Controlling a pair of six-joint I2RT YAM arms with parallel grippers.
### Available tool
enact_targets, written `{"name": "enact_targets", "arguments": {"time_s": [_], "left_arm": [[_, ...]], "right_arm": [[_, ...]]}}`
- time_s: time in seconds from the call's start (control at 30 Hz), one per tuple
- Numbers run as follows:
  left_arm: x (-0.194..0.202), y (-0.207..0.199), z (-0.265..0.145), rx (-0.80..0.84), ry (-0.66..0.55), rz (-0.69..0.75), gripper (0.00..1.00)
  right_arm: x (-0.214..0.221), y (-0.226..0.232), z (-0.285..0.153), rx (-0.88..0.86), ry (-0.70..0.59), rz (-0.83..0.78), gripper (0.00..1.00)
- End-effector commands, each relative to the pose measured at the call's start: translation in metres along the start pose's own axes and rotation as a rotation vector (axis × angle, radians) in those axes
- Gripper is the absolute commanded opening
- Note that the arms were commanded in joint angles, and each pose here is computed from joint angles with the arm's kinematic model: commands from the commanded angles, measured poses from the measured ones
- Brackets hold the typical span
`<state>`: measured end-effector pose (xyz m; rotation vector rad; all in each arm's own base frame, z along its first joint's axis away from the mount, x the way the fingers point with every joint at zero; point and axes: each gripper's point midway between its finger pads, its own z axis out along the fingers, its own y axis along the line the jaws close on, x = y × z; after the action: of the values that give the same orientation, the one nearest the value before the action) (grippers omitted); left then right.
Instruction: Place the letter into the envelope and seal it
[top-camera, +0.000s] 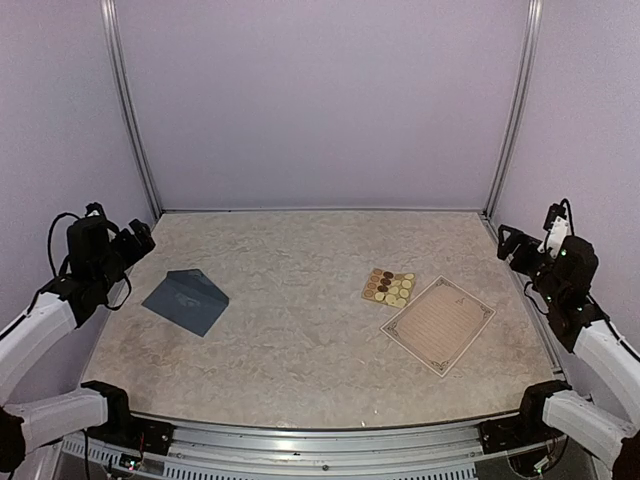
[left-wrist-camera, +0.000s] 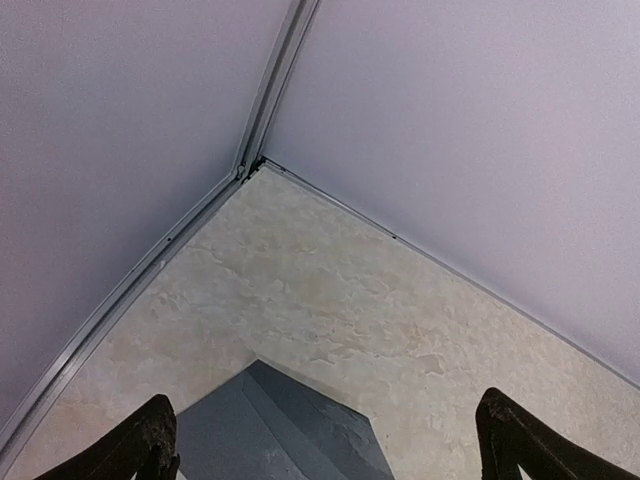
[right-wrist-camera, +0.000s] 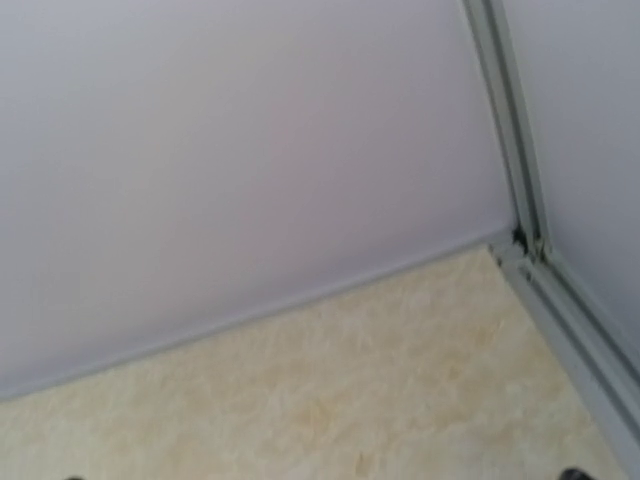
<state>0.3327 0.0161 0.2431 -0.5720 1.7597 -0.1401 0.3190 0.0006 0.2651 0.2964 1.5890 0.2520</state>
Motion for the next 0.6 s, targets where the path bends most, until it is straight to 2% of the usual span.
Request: {"name": "enact_targets", "arguments": {"time_s": [0.0, 0.2, 0.3, 0.37, 0.57], "left_arm": [[0.005, -0.006, 0.000, 0.014, 0.061, -0.019, 0.99], [-0.001, -0.023, -0.015, 0.120, 0.070, -0.054, 0.99], [-0.001, -0.051, -0.033, 0.291, 0.072, -0.078, 0.99], [0.001, -0.064, -0.045, 0.342, 0.078, -0.070, 0.99], [0.039, -0.089, -0.067, 0.423, 0.201, -0.068, 0.99]], "right_arm": [[0.017, 0.000, 0.002, -0.005, 0.108, -0.012, 0.99], [0.064, 0.017, 0.010, -0.107, 0.334, 0.050, 0.99], [0.106, 0.032, 0.006, -0.165, 0.483, 0.140, 0.99], [0.136, 0.045, -0.001, -0.191, 0.570, 0.173, 0.99], [0.209, 0.072, -0.024, -0.207, 0.776, 0.192, 0.99]]}}
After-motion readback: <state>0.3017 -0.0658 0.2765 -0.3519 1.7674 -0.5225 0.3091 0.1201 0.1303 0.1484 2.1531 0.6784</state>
